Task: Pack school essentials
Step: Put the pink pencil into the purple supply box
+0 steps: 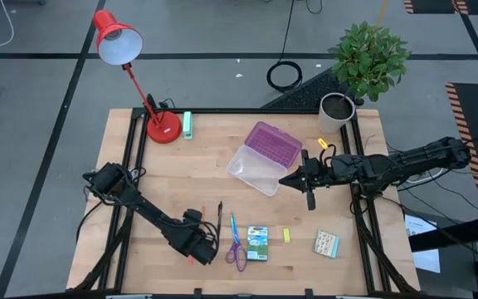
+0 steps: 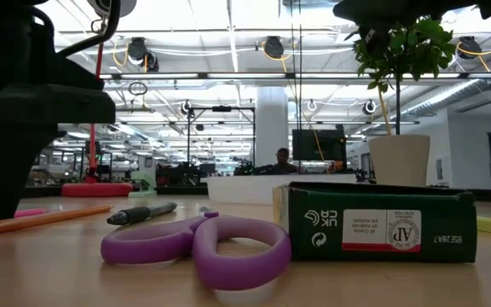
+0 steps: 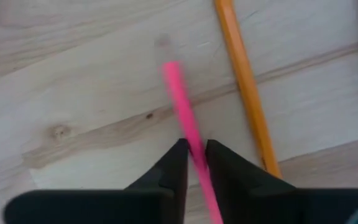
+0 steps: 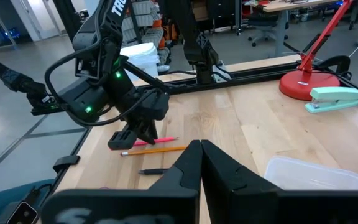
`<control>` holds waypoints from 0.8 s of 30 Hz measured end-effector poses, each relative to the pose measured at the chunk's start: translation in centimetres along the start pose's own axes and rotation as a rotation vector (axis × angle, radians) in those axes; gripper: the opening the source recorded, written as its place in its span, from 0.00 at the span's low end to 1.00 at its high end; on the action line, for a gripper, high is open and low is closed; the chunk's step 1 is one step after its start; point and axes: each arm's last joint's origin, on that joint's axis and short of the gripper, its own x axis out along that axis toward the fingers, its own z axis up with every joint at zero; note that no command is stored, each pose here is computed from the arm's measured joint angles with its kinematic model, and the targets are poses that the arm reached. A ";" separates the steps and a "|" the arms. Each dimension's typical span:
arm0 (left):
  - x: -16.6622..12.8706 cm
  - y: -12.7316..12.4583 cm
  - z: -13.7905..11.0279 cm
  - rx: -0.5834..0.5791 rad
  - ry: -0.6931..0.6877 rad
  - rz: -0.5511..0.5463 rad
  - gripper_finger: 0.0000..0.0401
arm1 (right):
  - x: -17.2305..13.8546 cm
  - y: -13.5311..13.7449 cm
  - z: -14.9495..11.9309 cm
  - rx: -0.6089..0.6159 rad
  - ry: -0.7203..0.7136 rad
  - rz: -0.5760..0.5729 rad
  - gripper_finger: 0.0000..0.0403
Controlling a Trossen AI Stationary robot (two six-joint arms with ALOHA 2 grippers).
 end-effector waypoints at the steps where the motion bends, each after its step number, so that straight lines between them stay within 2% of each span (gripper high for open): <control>1: 0.0 0.0 0.0 0.002 0.000 -0.001 0.12 | 0.0 0.0 0.0 0.000 0.000 0.000 0.00; 7: 0.0 0.1 0.1 0.033 -0.007 0.008 0.02 | 0.0 0.0 0.0 0.000 0.000 0.000 0.00; 16: -0.5 0.4 0.4 0.100 -0.027 0.015 0.10 | 0.0 0.0 0.0 0.000 0.002 0.000 0.00; 19: -1.0 0.8 0.9 0.120 -0.031 0.019 0.08 | 0.0 0.0 -0.1 -0.001 0.008 -0.002 0.00; 24: -3.3 1.4 2.2 0.193 -0.075 -0.051 0.03 | 0.5 -0.1 -0.4 -0.002 0.031 -0.009 0.00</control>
